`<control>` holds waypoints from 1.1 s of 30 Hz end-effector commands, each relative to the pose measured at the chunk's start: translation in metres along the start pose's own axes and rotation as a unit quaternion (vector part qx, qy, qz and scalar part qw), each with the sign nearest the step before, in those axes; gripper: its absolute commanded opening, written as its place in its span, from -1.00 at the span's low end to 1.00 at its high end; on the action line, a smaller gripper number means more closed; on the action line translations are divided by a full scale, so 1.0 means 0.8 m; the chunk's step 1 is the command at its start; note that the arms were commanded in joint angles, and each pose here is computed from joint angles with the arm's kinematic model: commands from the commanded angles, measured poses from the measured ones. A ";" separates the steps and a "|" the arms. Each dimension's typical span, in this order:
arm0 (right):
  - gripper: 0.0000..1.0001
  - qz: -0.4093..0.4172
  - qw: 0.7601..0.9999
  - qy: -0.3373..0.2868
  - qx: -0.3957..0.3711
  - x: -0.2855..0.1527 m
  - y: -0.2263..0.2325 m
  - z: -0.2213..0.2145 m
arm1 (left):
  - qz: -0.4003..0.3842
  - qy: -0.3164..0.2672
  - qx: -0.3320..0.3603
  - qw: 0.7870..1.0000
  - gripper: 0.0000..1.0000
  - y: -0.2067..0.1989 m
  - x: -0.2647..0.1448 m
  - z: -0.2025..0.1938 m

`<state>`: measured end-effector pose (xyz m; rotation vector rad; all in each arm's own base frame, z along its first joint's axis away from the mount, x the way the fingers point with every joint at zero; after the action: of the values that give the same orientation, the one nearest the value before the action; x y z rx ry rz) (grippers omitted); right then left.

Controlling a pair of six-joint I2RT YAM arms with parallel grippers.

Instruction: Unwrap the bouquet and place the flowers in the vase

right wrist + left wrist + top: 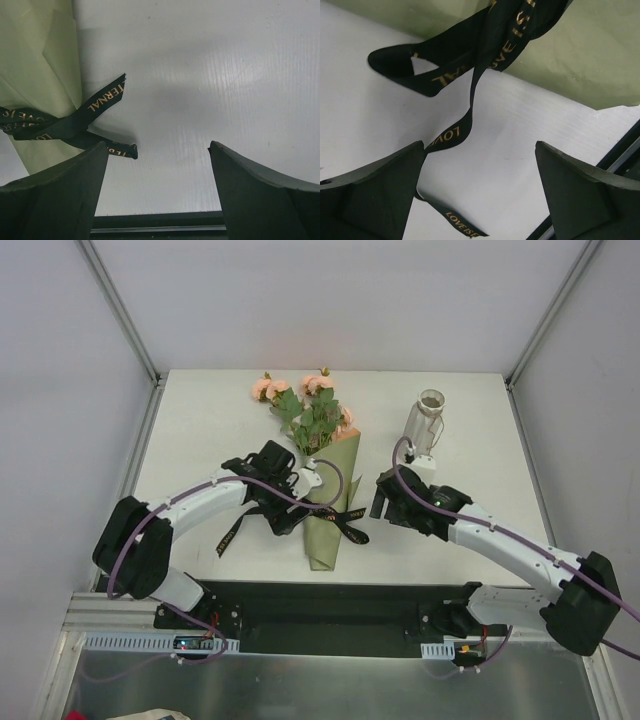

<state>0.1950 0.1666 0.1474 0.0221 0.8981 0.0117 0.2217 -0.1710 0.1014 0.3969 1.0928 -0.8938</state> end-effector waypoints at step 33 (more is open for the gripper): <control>0.39 0.158 0.980 0.061 0.100 0.087 0.120 -0.006 | 0.082 -0.014 0.040 0.996 -0.96 0.024 0.003 0.004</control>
<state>0.2249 0.2463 0.0830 0.2690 1.0222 0.1893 0.2424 -0.1681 0.0910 0.5228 1.0061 -0.8114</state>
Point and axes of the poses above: each gripper's point midway between its finger pads, its own x axis out along the fingers, its own y axis along the line the jaws close on, z = x × y, the point moved 4 cm from there along -x, back along the fingers, and after that the axes turned 10 degrees about -x, right-handed, at the moved point
